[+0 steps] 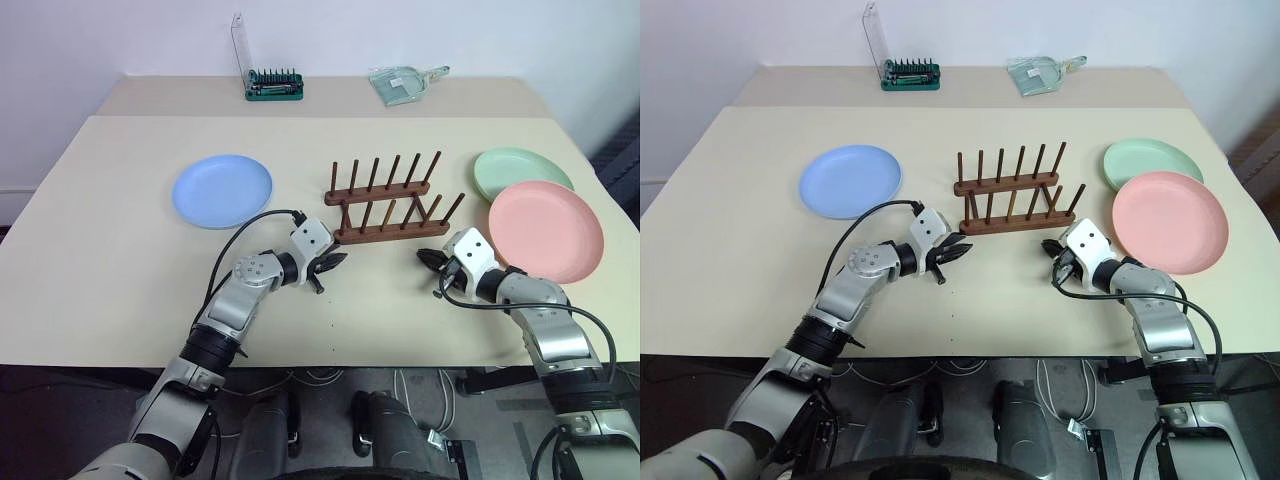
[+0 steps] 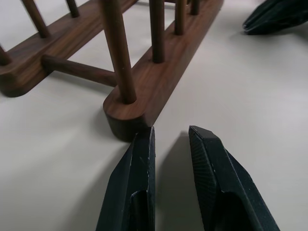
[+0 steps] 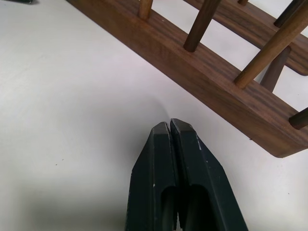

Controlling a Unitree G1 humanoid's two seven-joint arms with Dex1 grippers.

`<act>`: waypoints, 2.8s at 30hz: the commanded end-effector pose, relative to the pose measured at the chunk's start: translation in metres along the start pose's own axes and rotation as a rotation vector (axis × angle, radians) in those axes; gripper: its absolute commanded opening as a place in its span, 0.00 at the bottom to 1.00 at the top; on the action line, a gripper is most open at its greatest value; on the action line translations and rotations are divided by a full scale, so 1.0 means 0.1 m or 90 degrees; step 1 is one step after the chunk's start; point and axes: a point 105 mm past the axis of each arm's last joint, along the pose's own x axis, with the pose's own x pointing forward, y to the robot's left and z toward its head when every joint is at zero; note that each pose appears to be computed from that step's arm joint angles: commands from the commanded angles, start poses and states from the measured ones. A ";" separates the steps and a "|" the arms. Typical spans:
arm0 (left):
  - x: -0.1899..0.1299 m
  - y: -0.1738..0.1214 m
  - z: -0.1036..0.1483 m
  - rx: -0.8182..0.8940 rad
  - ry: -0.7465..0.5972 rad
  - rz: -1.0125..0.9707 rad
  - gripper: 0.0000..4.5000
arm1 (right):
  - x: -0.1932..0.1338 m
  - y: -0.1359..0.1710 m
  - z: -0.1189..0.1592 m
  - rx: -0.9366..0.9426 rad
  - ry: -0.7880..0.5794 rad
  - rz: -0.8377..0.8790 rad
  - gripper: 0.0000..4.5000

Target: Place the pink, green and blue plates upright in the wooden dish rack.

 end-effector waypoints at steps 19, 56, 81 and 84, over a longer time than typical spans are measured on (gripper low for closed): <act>-0.13 0.12 -0.08 -0.015 0.014 0.021 0.25 | -0.03 -0.04 0.11 -0.015 -0.014 -0.005 0.01; -0.36 -0.02 0.36 -0.043 -0.157 -0.075 0.23 | -0.71 -0.42 0.46 -0.022 -0.021 -0.040 0.52; -0.66 -0.42 0.58 0.006 -0.204 -0.259 0.23 | -0.85 -0.76 -0.43 -0.030 0.158 -0.281 0.56; -0.65 -0.43 0.57 0.003 -0.204 -0.255 0.23 | -0.86 -0.72 -0.42 -0.031 0.155 -0.271 0.23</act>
